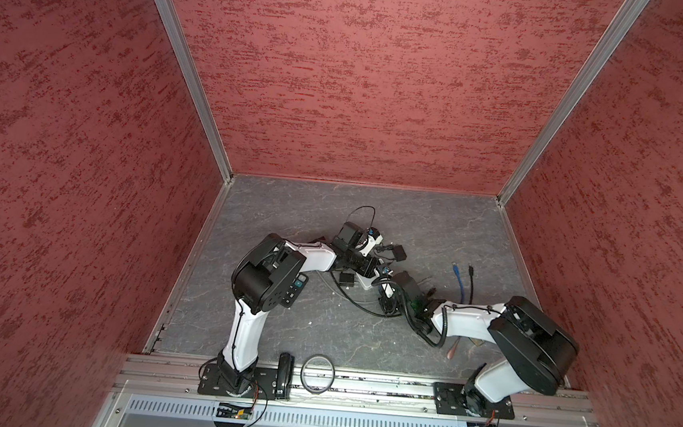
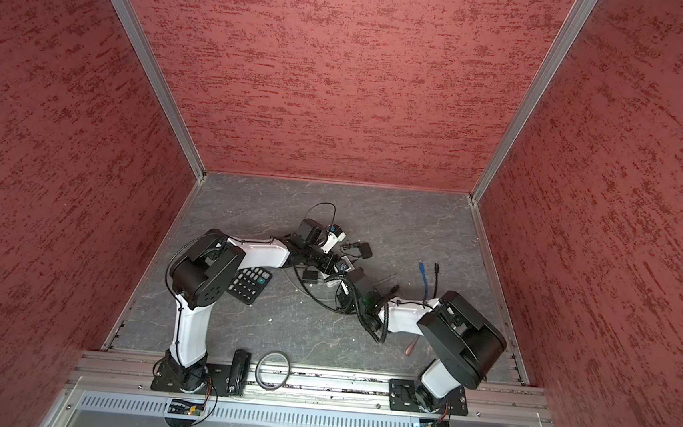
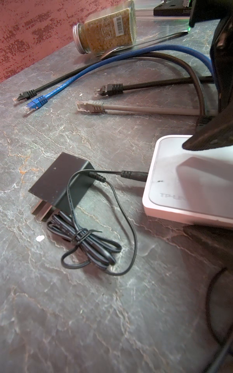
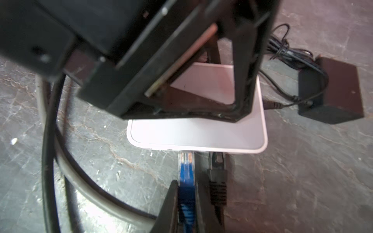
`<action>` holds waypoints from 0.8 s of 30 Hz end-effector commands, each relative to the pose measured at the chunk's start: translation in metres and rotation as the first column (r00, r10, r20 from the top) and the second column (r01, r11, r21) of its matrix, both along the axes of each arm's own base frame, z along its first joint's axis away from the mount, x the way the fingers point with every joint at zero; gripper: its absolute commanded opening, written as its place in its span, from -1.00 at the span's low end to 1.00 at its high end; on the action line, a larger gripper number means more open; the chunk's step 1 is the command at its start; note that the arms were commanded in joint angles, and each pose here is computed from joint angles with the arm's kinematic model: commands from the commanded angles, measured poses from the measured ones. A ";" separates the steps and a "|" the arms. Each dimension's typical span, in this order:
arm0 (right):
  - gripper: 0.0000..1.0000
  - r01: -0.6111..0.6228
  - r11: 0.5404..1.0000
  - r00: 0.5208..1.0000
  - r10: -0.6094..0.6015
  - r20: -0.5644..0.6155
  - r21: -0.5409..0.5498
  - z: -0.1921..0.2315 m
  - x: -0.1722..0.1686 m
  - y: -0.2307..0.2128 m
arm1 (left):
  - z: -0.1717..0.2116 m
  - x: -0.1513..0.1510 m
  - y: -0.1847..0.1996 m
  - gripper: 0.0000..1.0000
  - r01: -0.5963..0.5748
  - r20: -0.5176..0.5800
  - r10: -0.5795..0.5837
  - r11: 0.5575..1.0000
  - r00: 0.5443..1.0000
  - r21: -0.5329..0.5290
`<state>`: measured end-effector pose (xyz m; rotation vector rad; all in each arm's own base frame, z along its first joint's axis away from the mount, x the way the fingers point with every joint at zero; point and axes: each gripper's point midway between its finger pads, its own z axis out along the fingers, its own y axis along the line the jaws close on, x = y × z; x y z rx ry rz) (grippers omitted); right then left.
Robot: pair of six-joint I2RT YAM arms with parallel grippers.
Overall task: Insert the plug into the switch port
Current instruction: 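Carry the blue plug to the router's front port beside the black plug, then push the blue ethernet plug into the router's front port with the right gripper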
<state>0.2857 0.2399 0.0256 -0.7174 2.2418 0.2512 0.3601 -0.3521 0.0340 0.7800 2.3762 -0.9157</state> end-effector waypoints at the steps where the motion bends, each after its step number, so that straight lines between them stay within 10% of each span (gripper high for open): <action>1: -0.93 0.035 0.999 0.999 -0.035 -0.001 -0.005 0.002 0.010 0.004 | -0.027 -0.026 0.010 0.20 0.008 -0.112 0.000 0.997 0.994 0.072; 24: -0.95 0.007 0.990 1.000 -0.010 0.021 0.144 0.027 0.008 0.025 | -0.053 -0.030 0.027 0.19 -0.154 -0.205 0.192 0.970 0.960 0.189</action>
